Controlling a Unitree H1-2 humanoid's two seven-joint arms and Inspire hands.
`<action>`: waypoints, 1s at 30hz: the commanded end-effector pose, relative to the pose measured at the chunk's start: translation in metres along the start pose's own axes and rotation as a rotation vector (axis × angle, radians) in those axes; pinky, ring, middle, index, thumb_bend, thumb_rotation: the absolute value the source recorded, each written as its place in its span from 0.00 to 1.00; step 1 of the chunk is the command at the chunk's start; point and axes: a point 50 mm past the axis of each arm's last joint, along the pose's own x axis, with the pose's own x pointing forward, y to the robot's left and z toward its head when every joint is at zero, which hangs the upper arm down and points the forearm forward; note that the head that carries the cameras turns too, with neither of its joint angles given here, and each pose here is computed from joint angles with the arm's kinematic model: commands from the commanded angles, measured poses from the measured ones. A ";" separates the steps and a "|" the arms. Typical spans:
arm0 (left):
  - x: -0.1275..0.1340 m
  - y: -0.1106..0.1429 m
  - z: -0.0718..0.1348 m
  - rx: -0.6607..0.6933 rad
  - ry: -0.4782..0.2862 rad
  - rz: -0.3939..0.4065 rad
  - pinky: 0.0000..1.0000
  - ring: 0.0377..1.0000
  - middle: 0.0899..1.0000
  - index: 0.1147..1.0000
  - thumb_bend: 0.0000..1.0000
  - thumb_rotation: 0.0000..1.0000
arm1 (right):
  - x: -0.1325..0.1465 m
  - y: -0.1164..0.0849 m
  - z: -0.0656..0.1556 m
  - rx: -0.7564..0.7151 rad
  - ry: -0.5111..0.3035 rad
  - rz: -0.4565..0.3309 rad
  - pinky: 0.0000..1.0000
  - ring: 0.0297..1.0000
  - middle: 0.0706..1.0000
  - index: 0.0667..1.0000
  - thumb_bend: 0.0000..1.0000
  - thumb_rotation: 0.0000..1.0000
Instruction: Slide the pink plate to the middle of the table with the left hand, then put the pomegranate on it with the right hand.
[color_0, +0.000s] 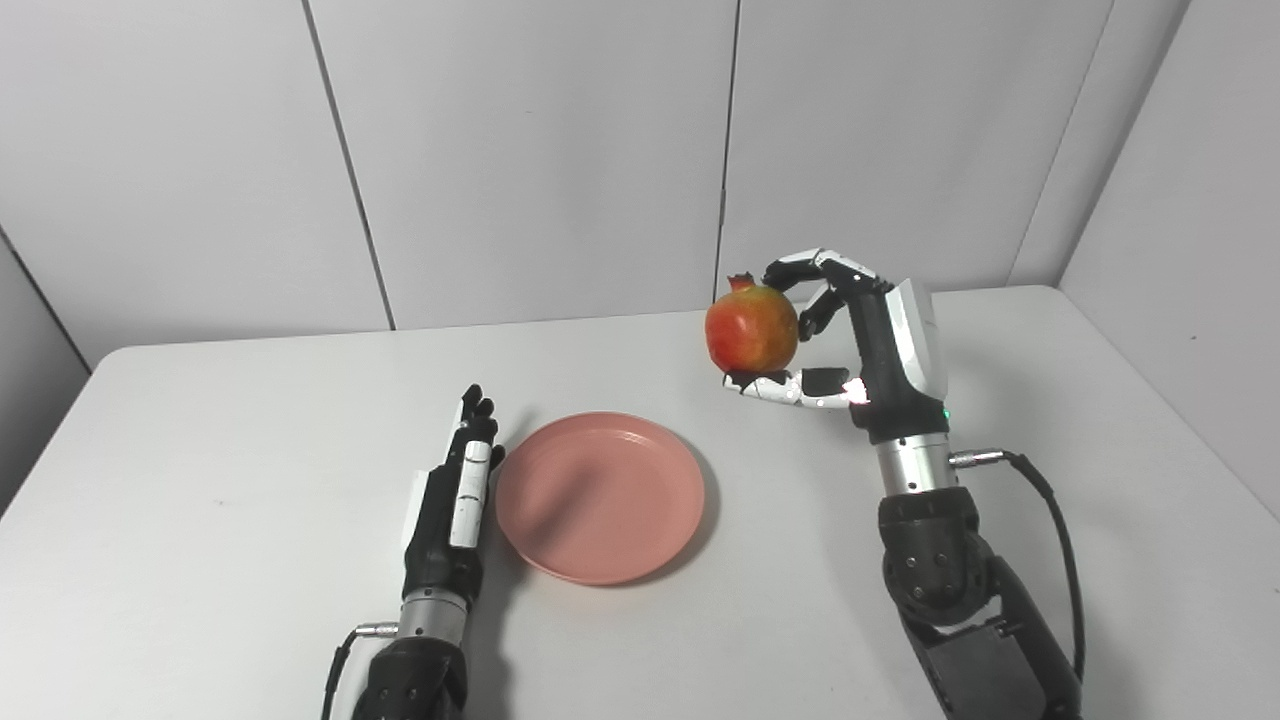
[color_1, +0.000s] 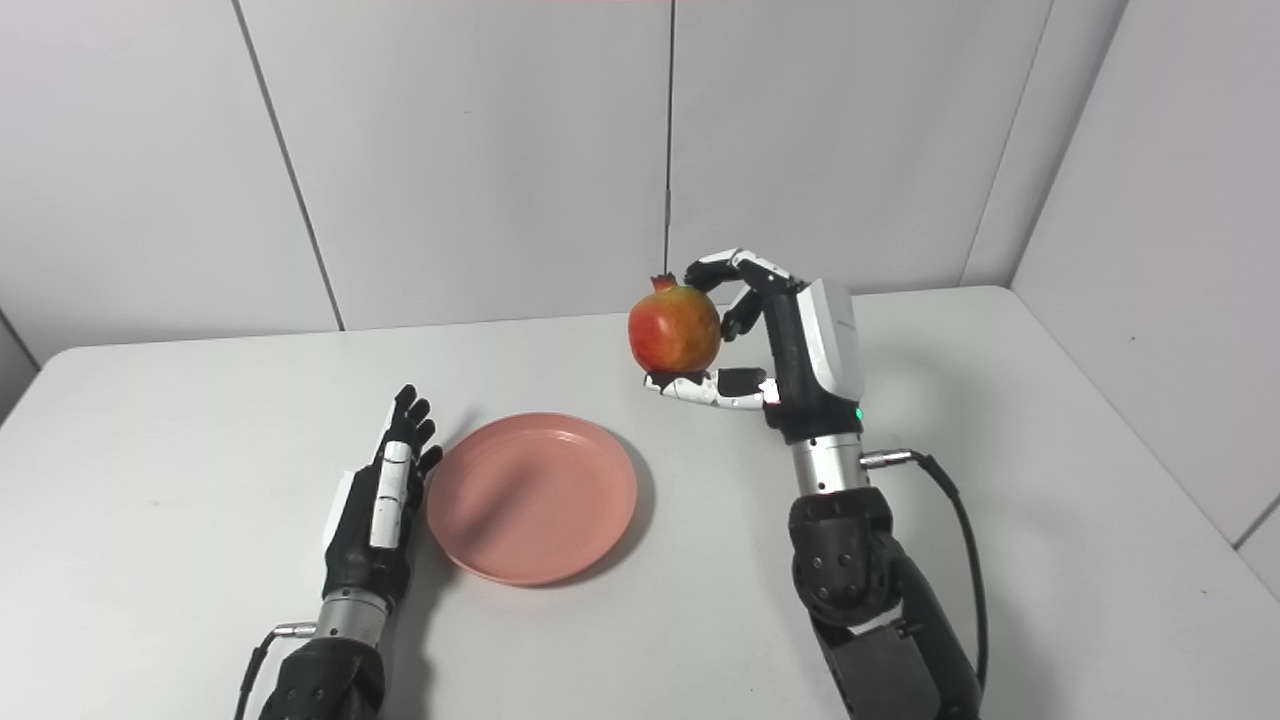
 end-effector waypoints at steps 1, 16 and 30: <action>0.011 -0.009 0.019 -0.037 -0.049 -0.007 0.98 1.00 1.00 1.00 0.67 1.00 | 0.013 0.000 0.025 0.044 -0.108 -0.019 0.31 0.35 0.39 0.50 0.52 0.00; 0.012 -0.011 0.021 -0.032 -0.030 -0.005 1.00 1.00 1.00 1.00 0.72 1.00 | -0.003 0.060 0.048 0.103 -0.131 0.224 0.29 0.34 0.39 0.50 0.52 0.00; 0.009 -0.012 0.021 0.035 -0.071 -0.005 1.00 1.00 1.00 1.00 0.69 1.00 | -0.012 0.095 0.029 -0.002 -0.113 0.402 0.29 0.34 0.39 0.50 0.52 0.00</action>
